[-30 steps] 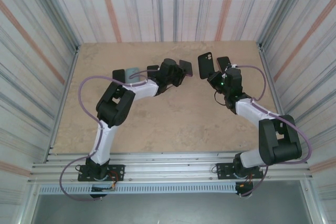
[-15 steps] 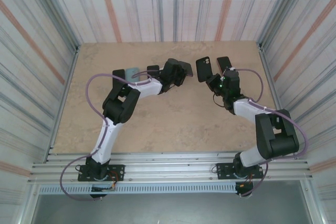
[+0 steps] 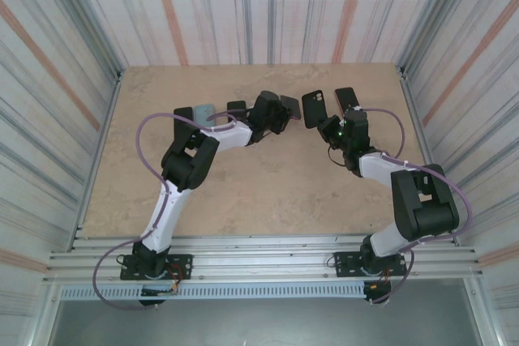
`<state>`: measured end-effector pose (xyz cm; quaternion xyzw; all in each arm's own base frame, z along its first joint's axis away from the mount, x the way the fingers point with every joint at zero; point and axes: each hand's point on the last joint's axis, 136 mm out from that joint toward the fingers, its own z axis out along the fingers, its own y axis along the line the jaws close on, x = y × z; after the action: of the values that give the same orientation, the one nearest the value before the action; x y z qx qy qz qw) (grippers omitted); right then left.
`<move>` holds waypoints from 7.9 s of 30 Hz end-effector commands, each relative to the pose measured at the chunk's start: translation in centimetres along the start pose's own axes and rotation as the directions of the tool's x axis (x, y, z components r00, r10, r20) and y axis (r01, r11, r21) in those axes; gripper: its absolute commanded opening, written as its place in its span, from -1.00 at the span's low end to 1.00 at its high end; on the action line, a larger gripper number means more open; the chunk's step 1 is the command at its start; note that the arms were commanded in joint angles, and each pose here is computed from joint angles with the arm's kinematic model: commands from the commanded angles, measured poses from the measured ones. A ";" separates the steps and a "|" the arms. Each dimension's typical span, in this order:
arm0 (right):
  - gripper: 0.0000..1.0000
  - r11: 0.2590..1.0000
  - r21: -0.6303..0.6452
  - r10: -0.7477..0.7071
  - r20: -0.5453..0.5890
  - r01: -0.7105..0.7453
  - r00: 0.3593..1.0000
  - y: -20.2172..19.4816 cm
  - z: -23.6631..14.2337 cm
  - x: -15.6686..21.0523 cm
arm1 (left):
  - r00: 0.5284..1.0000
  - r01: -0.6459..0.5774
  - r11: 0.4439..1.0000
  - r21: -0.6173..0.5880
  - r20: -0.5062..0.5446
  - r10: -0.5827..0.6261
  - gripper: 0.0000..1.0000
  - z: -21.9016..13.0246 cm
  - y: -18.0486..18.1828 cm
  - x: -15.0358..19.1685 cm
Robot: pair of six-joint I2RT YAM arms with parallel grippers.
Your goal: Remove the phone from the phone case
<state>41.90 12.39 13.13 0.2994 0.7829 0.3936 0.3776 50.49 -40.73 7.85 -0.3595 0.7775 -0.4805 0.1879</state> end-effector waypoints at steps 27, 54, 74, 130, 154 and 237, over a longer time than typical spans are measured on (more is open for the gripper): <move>-1.00 0.998 0.067 -0.018 -0.034 0.020 0.999 -2.9 1.9 0.6 | 0.999 0.004 0.981 -0.193 -0.042 -0.013 0.10 -3.1 3.2 1.0; -0.39 0.995 0.080 -0.045 -0.122 0.055 0.992 -5.5 8.7 -1.3 | 0.988 -0.124 0.992 0.027 -0.093 0.126 0.35 -9.1 -6.4 0.9; 0.29 0.935 0.273 -0.187 -0.163 0.226 0.969 -7.0 3.5 -1.2 | 0.979 -0.158 0.981 0.114 -0.111 0.170 0.50 -11.5 -9.2 0.4; 0.87 0.410 0.211 -0.546 -0.723 0.887 0.424 -14.7 9.4 -13.5 | 0.927 -0.232 0.948 0.219 -0.246 0.284 0.96 -15.7 -10.0 1.4; 0.13 0.442 0.260 -0.450 -0.764 0.859 0.462 -15.2 8.6 -13.4 | 0.924 -0.197 0.955 0.221 -0.283 0.256 0.93 -14.4 -9.8 1.3; 0.78 0.540 0.565 -0.326 -0.543 0.624 0.774 -9.3 5.1 1.3 | 0.869 -0.349 0.923 0.161 -0.314 0.383 0.79 -11.5 -7.4 0.7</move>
<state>44.21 10.80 3.13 0.1002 0.9786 0.0004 0.1795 45.64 -36.69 16.25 -0.1319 0.8427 -0.5052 0.1315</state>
